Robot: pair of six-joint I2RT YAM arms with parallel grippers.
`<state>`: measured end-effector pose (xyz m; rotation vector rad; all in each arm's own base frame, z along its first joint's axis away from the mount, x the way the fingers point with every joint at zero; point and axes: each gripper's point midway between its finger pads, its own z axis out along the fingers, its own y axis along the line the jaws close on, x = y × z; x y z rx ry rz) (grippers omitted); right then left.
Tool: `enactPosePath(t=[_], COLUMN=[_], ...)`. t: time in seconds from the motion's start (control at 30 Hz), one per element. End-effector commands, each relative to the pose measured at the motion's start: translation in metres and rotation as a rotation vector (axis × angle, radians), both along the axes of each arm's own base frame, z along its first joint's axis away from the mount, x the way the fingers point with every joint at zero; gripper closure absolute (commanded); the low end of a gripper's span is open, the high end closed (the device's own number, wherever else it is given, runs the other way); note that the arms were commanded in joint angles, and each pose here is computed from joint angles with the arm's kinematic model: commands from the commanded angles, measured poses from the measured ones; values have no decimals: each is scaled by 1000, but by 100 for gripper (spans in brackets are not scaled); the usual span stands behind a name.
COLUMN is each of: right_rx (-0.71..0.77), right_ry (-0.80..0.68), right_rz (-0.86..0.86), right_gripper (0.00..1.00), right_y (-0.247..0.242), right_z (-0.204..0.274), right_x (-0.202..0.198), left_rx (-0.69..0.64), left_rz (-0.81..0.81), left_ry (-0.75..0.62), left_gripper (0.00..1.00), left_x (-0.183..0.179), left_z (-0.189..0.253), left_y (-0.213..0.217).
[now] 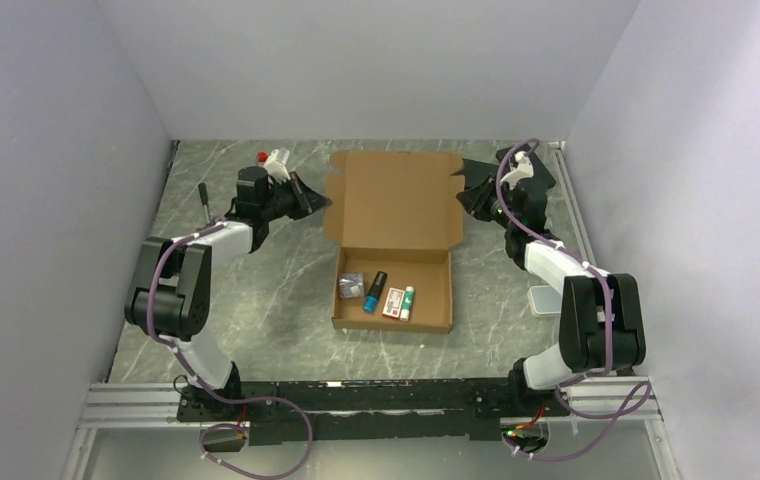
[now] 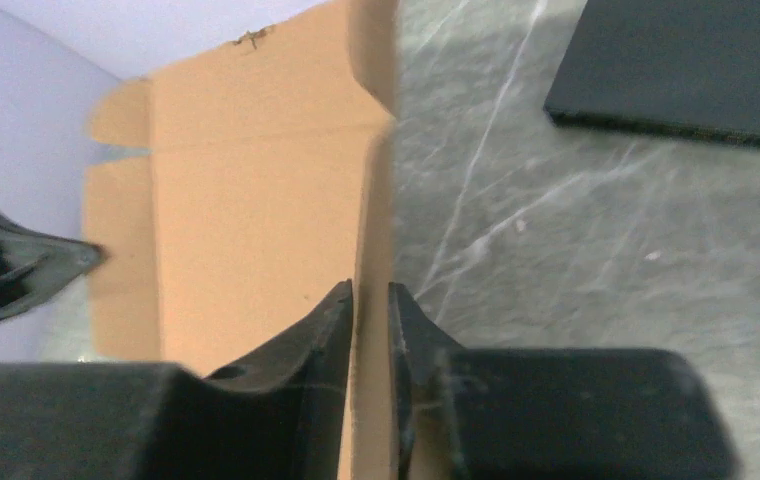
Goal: Fold the paper box
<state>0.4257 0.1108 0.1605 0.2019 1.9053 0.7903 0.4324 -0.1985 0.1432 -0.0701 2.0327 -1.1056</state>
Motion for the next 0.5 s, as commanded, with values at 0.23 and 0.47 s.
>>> enactPosePath(t=[0.23, 0.47], right_rx=[-121, -182], right_ry=[-192, -195], right_rz=[179, 239], right_gripper=[93, 76], right_y=[22, 23], right_z=[29, 31], right_x=[-29, -43], left_rx=[77, 142], left_rz=[-11, -22], left_ry=[-240, -308], left_gripper=[100, 100], left_x=[-28, -42], left_z=[19, 16], left_y=[-9, -12])
